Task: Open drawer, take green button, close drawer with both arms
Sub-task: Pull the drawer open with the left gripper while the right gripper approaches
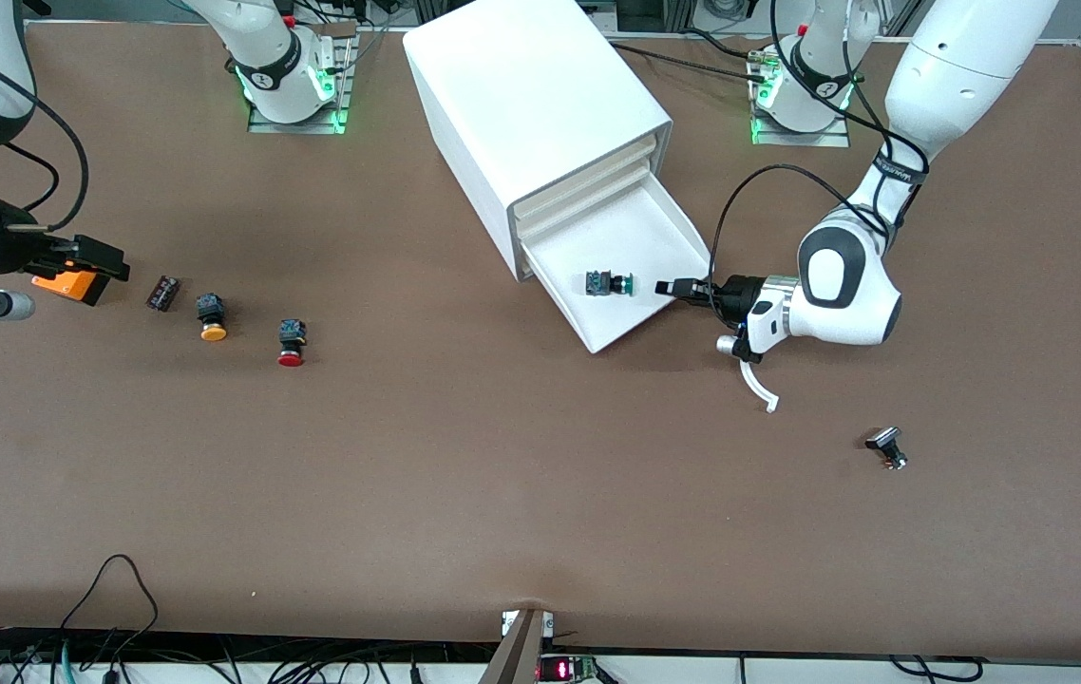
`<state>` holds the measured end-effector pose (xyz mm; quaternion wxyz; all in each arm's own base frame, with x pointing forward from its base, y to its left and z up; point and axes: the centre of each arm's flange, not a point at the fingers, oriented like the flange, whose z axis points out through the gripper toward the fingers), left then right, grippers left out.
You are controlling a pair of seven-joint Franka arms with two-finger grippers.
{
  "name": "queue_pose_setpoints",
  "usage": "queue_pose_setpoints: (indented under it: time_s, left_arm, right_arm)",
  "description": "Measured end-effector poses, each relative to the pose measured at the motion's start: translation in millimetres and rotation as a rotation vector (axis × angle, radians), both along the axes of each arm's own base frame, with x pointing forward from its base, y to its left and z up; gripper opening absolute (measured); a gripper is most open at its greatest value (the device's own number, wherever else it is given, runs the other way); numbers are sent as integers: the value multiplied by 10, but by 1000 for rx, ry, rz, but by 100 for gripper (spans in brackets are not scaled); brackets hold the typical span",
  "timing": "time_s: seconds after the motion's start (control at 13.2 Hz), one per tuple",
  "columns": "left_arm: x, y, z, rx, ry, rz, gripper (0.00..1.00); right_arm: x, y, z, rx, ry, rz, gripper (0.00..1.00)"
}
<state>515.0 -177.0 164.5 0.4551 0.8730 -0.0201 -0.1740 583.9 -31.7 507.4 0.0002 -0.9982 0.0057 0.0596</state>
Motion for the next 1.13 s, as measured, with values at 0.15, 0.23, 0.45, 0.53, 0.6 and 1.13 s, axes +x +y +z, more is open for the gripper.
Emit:
queue_pose_setpoints:
  time_s: [0.15,0.23,0.45,0.53,0.6,1.13]
  left_arm:
    - [47,52,-18,33,-12,31,33]
    - [72,90,-21,47,-19,45,44]
    - [187,143,89,56,-56,60,74]
    - [255,175,204,68,-89,49,85]
    - [335,252,367,101,-141,15,96]
    - [655,1503,2327,348,-530,20,100]
  right_arm:
    - [34,86,-40,0,-4,16,100]
    - [46,151,-58,-1,-4,27,100]
    - [128,426,-121,0,-34,84,100]
    - [169,575,-153,1,-52,109,100]
    - [211,760,-182,3,-75,138,100]
    - [371,2380,-201,167,-136,340,100]
